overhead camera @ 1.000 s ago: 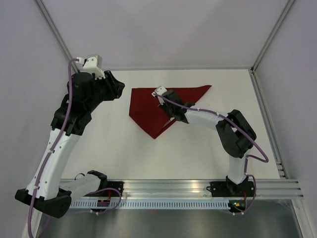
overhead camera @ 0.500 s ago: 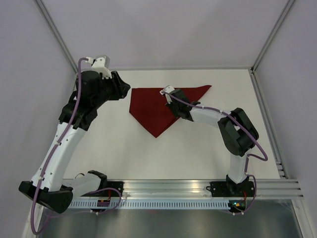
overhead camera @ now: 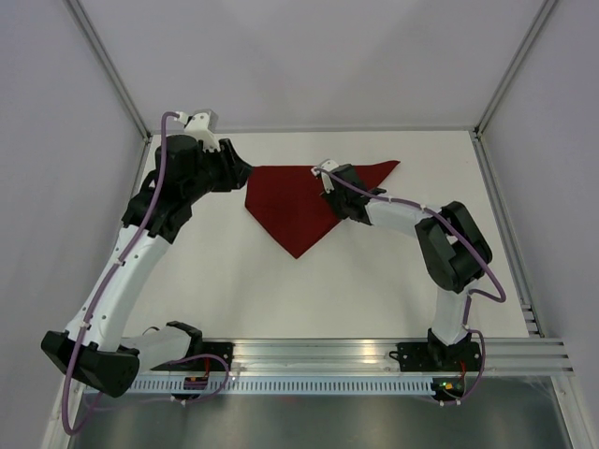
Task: Fold the napkin, place the utensils inside, and roll it up
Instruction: Fold the napkin
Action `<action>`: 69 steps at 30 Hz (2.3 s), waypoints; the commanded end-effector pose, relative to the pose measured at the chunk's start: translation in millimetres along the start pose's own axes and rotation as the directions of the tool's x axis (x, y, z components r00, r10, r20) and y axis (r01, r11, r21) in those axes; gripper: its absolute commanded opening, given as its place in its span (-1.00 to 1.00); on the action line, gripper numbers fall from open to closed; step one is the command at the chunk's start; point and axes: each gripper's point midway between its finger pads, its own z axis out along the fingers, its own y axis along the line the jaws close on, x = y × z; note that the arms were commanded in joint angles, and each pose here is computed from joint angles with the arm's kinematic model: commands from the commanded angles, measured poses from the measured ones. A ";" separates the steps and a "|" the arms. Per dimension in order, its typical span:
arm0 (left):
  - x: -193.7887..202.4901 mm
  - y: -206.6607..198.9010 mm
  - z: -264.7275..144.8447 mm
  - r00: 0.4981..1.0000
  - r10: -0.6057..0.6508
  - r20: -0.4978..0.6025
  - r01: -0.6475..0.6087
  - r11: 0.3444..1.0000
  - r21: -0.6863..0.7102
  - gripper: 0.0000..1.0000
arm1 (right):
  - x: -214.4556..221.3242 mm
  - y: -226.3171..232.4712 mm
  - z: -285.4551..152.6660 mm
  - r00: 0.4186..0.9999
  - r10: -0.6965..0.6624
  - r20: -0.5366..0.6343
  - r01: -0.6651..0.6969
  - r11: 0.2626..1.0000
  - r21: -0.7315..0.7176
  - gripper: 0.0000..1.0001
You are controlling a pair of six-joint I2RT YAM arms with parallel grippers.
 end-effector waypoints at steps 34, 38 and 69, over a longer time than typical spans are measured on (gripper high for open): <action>12.9 -9.4 15.8 1.000 -0.025 -0.013 0.026 0.997 0.078 -0.05 | -10.7 -195.3 25.7 0.722 0.683 -0.113 -0.692 0.712 -0.114 0.21; 14.2 -9.2 16.2 1.000 -0.025 -0.016 0.027 0.997 0.079 -0.05 | -5.9 -214.4 33.8 0.649 0.753 -0.108 -0.760 0.635 -0.139 0.24; 30.2 -2.5 24.2 0.998 -0.031 -0.048 0.034 0.997 0.064 -0.05 | -34.0 -232.9 49.5 0.546 0.837 0.040 -0.786 0.528 -0.321 -0.82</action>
